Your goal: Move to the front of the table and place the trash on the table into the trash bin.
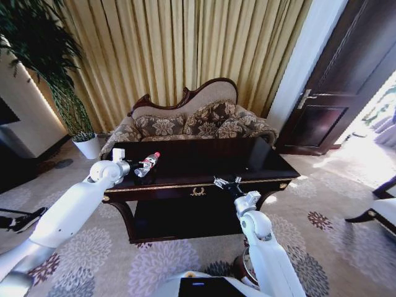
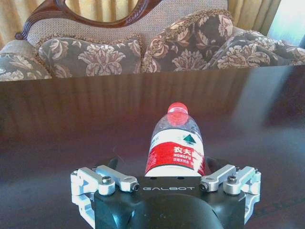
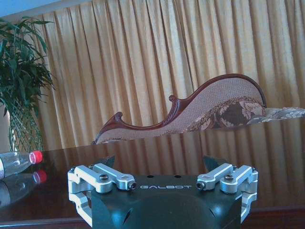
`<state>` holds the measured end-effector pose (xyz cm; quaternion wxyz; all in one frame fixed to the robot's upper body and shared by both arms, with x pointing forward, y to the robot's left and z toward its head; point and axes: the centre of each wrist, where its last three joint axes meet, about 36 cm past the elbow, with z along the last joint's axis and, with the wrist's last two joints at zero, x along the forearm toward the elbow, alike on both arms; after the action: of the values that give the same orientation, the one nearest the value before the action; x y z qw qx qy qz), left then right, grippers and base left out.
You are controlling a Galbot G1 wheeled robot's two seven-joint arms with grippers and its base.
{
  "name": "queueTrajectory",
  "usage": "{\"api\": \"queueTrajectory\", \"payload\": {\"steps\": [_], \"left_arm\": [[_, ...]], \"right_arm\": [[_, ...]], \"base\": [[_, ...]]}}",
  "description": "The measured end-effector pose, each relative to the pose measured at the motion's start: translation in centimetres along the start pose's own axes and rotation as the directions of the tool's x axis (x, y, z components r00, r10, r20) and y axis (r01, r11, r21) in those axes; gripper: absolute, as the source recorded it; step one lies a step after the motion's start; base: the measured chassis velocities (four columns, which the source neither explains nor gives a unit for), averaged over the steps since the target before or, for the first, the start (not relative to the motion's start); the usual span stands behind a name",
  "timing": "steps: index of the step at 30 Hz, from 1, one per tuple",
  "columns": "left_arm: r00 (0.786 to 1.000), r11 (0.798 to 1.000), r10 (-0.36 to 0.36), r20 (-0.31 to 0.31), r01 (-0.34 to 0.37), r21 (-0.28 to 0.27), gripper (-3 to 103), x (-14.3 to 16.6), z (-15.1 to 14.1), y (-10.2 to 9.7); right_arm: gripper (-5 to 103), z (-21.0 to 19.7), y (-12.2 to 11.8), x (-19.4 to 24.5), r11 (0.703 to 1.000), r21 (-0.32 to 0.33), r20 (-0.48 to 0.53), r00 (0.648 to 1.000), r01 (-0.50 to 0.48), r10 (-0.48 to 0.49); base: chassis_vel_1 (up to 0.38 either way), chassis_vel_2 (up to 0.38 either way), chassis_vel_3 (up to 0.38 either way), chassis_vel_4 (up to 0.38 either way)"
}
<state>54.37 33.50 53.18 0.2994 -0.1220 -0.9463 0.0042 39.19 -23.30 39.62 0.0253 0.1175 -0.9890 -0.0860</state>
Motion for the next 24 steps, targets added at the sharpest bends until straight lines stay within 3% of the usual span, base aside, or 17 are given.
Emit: {"api": "queueTrajectory", "payload": {"steps": [2, 4, 9, 12, 15, 24], "left_arm": [[1.000, 1.000, 0.002, -0.001, -0.002, 0.003, 102, -0.07, 0.06, 0.00], [1.000, 1.000, 0.003, -0.003, -0.003, 0.005, 93, -0.14, 0.20, 0.01], [1.000, 1.000, 0.008, -0.005, -0.008, 0.008, 82, -0.30, 0.34, -0.13], [1.000, 1.000, 0.011, -0.003, -0.011, 0.010, 65, -0.37, 0.38, -0.25], [1.000, 1.000, 0.012, -0.004, -0.012, 0.010, 59, -0.37, 0.46, -0.24], [1.000, 1.000, 0.015, 0.001, -0.015, 0.010, 58, -0.27, 0.41, -0.45]], "right_arm": [[100, 0.21, -0.07, -0.05, 1.000, 0.000, -0.001, 1.000, -0.002, 0.002], [100, 0.33, -0.13, -0.07, 1.000, 0.000, -0.003, 1.000, -0.002, 0.002], [100, 0.28, -0.30, -0.26, 1.000, 0.001, -0.002, 1.000, -0.003, 0.003], [100, 0.27, -0.36, -0.31, 1.000, -0.001, -0.001, 1.000, -0.004, 0.004], [100, 0.33, -0.44, -0.22, 1.000, -0.002, -0.002, 1.000, -0.007, 0.007], [100, 0.31, -0.66, -0.07, 1.000, 0.000, -0.002, 1.000, -0.013, 0.013]], "base": [[0.000, 0.000, 0.000, 0.000], [0.000, 0.000, 0.000, 0.000], [0.000, 0.000, 0.000, 0.000], [0.000, 0.000, 0.000, 0.000], [0.000, 0.000, 0.000, 0.000], [0.000, 0.000, 0.000, 0.000]]}}
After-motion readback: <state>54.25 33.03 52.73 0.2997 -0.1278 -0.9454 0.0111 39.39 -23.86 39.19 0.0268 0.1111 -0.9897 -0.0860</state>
